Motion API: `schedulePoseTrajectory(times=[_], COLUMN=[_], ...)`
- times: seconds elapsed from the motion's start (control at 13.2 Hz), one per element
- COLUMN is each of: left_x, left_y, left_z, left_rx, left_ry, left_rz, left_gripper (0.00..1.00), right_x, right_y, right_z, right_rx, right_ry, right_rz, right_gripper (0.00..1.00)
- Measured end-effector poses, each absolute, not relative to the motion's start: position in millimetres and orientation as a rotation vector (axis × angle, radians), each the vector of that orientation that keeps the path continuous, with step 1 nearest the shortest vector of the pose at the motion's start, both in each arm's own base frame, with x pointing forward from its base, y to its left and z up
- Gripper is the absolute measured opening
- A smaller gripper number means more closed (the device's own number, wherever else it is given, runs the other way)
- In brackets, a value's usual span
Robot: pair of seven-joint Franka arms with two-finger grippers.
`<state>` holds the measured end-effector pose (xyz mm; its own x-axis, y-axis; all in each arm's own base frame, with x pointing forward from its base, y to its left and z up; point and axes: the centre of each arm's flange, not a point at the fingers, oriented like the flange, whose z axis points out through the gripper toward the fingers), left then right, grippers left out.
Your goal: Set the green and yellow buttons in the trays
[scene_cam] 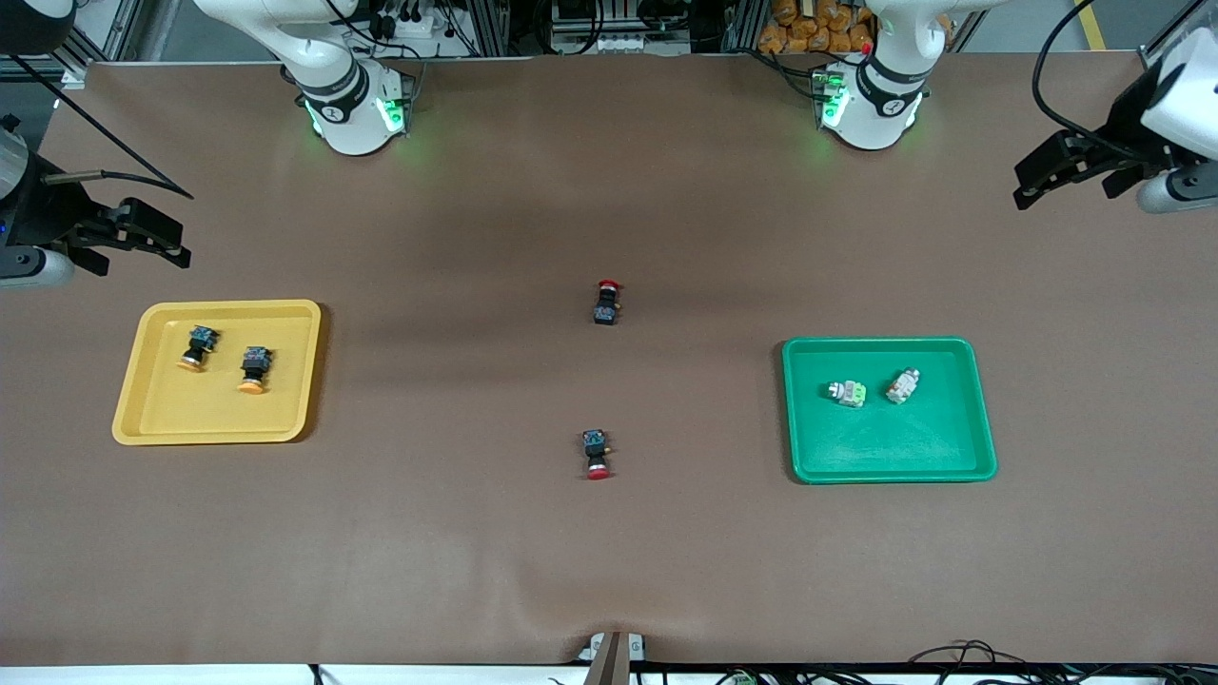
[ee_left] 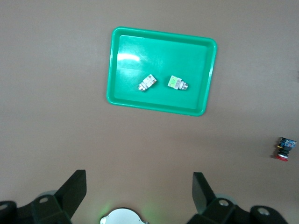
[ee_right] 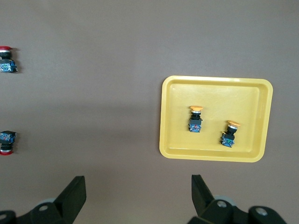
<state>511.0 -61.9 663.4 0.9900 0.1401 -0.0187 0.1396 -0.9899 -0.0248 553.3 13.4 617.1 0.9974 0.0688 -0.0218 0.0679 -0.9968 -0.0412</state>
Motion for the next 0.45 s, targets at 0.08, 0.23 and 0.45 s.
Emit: schedulePoseTrajectory(times=[0.08,0.23,0.45], left_x=[511,512,513], left_y=[-59,-52,-48], left_z=[662,662,662], left_rx=[-3.109,-3.108,-3.108], left_ry=[-0.226,-0.246,-0.252], left_rz=[0.037,0.038,0.036], left_gripper=[1.00,1.00,1.00], right_x=[553,553,553], right_y=[13,13,13], right_z=[617,617,617], right_rx=[-3.099,-3.099,-3.099], right_ry=[-0.106,-0.106,-0.105], right_rz=[0.037,0.037,0.038], right_gripper=[1.00,1.00,1.00])
